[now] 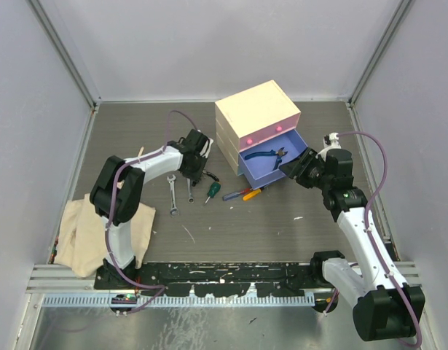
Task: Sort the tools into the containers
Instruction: Pick up the pliers at the center of the board.
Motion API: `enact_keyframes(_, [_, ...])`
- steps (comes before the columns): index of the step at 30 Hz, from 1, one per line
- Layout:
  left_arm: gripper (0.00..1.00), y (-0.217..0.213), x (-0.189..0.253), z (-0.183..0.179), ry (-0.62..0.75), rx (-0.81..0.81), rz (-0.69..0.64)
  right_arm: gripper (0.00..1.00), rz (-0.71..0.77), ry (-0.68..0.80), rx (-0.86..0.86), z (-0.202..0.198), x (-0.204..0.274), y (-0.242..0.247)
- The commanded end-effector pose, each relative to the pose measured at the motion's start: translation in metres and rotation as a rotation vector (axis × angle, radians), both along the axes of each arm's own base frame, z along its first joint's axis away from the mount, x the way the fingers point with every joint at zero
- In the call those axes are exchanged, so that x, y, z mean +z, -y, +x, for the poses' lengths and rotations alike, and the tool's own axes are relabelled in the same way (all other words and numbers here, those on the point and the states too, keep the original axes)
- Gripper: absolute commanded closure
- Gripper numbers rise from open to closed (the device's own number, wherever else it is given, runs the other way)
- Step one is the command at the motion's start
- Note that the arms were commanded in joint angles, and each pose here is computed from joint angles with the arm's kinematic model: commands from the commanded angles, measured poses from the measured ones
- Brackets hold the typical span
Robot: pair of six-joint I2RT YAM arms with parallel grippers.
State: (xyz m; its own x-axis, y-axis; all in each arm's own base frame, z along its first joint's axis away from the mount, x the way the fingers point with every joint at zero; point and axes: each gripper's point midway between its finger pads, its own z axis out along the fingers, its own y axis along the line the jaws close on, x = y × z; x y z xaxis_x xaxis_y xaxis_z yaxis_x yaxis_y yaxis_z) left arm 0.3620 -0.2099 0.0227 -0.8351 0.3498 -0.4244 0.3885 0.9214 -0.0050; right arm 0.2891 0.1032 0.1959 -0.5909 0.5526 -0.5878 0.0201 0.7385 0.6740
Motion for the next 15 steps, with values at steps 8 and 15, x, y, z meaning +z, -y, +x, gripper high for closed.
enact_keyframes(8, [0.96,-0.015,0.063,0.011,0.147,0.082,-0.008,0.5,-0.038,0.16,-0.055,0.005,0.046,0.012])
enact_keyframes(15, [0.99,-0.018,0.114,0.003,0.267,0.063,-0.094,0.5,-0.028,0.242,0.011,-0.001,0.071,0.003])
